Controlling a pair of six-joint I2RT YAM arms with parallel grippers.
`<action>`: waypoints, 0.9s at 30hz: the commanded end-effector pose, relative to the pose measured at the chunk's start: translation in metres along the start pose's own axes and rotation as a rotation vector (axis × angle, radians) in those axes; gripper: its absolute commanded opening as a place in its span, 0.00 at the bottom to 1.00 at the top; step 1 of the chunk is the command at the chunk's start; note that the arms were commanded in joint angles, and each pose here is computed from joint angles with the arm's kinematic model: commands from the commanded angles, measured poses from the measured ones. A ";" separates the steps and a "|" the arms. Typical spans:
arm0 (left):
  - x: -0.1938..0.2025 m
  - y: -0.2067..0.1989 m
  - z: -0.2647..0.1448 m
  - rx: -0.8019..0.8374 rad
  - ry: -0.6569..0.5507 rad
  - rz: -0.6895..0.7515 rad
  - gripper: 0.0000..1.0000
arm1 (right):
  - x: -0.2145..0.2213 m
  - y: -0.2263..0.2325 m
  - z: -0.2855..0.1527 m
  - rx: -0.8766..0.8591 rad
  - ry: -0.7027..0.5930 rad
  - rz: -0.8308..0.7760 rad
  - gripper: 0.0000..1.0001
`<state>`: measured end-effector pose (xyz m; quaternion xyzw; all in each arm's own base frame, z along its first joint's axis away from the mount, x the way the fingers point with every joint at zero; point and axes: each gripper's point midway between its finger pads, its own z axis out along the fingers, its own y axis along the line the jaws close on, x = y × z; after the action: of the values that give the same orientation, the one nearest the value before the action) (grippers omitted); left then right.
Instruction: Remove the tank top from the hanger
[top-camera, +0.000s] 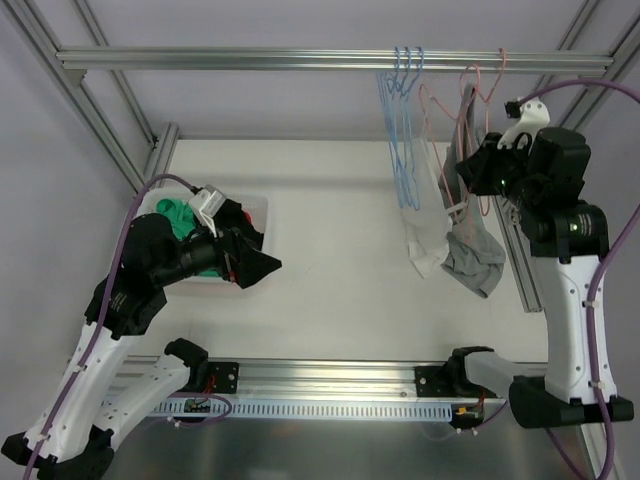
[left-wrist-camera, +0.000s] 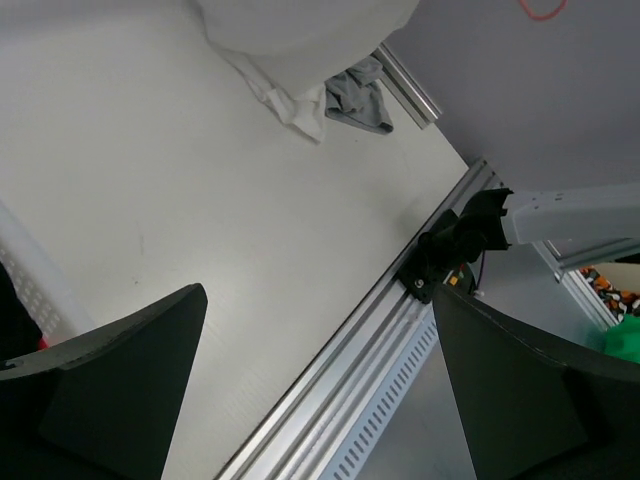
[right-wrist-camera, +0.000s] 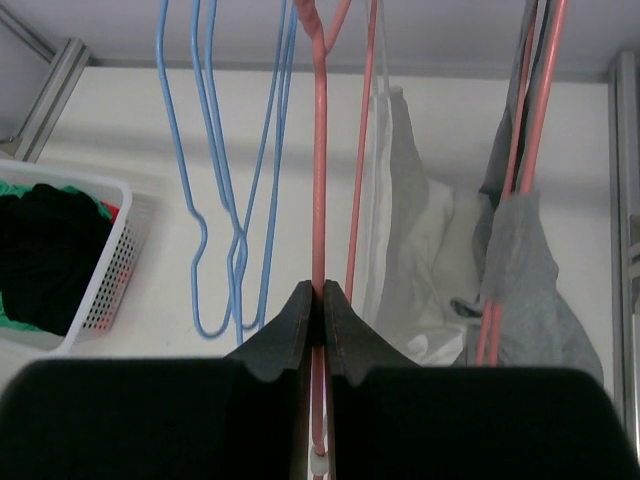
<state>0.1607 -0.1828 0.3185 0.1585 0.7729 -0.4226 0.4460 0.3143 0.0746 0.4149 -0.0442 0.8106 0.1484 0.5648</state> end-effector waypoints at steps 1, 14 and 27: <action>-0.030 -0.034 0.004 0.135 -0.078 0.089 0.99 | -0.007 0.015 -0.043 -0.050 -0.118 -0.011 0.00; -0.078 -0.160 0.075 0.354 -0.154 0.409 0.99 | 0.097 0.027 -0.183 -0.035 -0.074 0.025 0.00; -0.113 -0.230 0.168 0.406 -0.206 0.603 0.88 | 0.088 0.085 -0.310 -0.281 -0.186 0.016 0.00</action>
<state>0.1725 -0.4256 0.4710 0.4032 0.5778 -0.4305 0.5641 -0.0054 0.0632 0.4569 -0.0891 0.7034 0.2241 0.6687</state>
